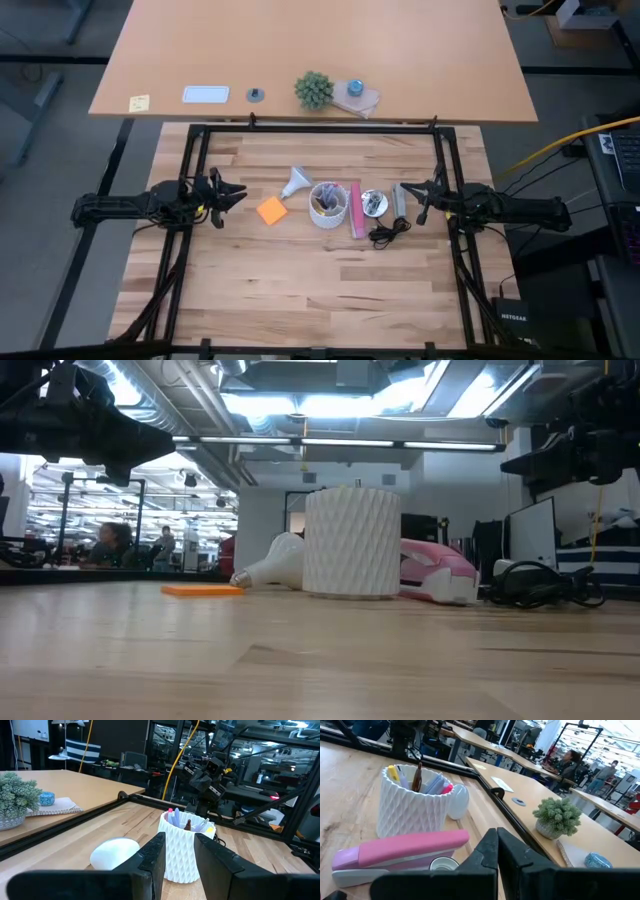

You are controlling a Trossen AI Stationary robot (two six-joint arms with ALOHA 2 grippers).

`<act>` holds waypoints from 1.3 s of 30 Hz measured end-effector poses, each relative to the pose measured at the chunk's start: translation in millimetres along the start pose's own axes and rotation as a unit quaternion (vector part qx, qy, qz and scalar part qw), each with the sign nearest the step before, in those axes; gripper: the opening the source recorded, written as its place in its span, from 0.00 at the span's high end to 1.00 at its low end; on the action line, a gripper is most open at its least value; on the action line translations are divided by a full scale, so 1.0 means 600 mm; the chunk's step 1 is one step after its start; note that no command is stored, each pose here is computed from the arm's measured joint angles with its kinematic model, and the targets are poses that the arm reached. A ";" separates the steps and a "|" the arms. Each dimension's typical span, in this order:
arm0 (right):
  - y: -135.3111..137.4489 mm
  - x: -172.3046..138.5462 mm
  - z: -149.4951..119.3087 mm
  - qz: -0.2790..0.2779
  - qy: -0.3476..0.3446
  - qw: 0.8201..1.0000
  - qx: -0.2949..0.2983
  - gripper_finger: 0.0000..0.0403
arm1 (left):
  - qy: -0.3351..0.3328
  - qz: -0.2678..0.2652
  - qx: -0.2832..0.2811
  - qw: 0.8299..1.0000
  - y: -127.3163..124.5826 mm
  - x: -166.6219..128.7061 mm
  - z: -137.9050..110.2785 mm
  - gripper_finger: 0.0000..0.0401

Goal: Screw lightbulb
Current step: Move the lamp to the center of the table

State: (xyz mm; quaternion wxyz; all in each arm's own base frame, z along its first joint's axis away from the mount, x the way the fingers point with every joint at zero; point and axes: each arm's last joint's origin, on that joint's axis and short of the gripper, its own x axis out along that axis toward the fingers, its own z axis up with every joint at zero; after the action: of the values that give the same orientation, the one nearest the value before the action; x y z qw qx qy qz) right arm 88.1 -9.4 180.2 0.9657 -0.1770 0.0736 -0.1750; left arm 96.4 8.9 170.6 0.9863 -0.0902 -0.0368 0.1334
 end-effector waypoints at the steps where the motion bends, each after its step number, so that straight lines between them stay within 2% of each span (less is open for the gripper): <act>1: 0.000 0.000 0.000 0.000 0.000 1.000 0.000 0.99 | 0.000 0.000 0.000 1.000 0.000 0.000 0.000 0.77; 5: 0.001 0.000 0.002 0.011 -0.009 1.000 0.022 0.99 | 0.000 0.000 0.000 1.000 0.000 0.000 0.000 0.77; 9: -0.001 -0.001 0.017 0.041 -0.059 0.985 0.159 0.99 | 0.000 0.000 -0.001 1.000 0.000 0.000 0.000 0.77; 11: -0.004 -0.002 0.024 0.044 -0.080 0.976 0.198 0.99 | 0.000 0.000 -0.006 1.000 0.000 0.000 0.000 0.77; 16: -0.010 -0.004 0.036 0.026 -0.117 0.968 0.219 0.99 | -0.002 0.000 0.000 1.000 0.000 0.000 0.001 0.77; 24: -0.010 -0.007 0.049 0.070 -0.160 0.959 0.223 0.98 | -0.010 -0.002 0.001 1.000 -0.001 0.000 0.003 0.77; 27: -0.011 -0.005 0.054 0.072 -0.174 0.956 0.226 0.92 | -0.010 -0.002 0.001 1.000 -0.001 0.000 0.003 0.77; 32: -0.008 0.004 0.057 0.073 -0.169 0.957 0.225 0.73 | -0.010 -0.002 -0.007 1.000 -0.001 0.000 0.003 0.77; 36: -0.003 0.014 0.055 0.078 -0.140 0.963 0.215 0.60 | -0.009 -0.002 -0.027 1.000 -0.001 0.000 0.003 0.77; 39: -0.001 0.023 0.064 0.088 -0.121 0.968 0.202 0.56 | -0.007 -0.001 -0.031 1.000 0.000 0.000 0.002 0.77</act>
State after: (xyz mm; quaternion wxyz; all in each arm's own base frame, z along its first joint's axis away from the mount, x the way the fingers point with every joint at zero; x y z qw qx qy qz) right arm 108.6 -3.0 214.6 0.9947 0.0094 -0.0656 -0.0780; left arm 96.3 8.9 172.0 0.9830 -0.1193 -0.0478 0.1314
